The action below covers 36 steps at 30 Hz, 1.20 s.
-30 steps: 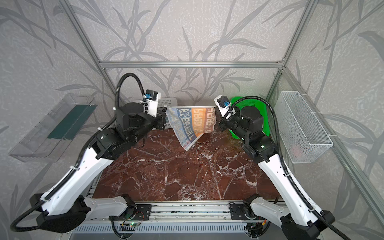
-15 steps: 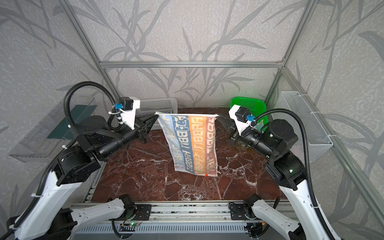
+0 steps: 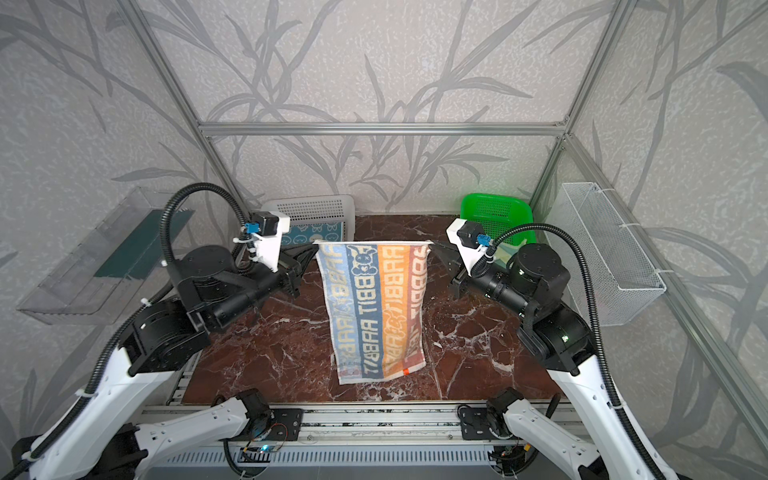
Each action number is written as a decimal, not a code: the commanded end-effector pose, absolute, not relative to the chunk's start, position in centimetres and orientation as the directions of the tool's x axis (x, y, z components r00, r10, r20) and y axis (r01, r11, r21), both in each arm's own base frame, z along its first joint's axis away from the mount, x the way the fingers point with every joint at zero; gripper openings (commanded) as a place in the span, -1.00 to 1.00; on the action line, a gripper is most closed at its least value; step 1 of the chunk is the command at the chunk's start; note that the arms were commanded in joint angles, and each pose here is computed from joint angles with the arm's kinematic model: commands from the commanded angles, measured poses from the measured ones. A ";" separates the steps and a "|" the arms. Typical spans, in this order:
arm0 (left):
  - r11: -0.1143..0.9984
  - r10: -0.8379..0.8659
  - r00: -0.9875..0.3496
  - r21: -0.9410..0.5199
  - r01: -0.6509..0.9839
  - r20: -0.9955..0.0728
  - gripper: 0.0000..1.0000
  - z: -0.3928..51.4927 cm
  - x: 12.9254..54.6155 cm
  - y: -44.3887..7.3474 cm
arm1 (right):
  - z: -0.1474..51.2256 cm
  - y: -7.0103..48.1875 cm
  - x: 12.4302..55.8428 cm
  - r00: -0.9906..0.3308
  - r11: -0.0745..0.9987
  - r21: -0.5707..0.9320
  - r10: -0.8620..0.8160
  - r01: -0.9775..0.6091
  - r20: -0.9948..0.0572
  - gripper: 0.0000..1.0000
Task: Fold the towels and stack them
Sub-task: 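Lower the hanging towel flat onto the table with both grippers, then fold the towel's far edge toward the robot with both grippers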
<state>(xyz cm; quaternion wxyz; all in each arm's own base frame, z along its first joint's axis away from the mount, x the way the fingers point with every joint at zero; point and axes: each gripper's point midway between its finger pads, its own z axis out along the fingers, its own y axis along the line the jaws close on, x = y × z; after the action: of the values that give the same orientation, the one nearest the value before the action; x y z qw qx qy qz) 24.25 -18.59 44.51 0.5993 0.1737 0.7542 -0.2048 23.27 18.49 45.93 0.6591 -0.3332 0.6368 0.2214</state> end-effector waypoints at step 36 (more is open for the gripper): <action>0.954 0.277 -0.546 0.293 0.060 -0.791 -1.00 25.6 46.7 -16.7 | 23.7 19.9 50.2 -0.203 0.745 -0.299 -0.500 -0.597 -0.842 -1.00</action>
<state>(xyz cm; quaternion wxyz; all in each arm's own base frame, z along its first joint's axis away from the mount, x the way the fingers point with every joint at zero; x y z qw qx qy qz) 46.03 -17.96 23.87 0.4527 0.1173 0.8790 0.0928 49.38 19.55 22.39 0.5019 -0.3276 0.7993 0.0448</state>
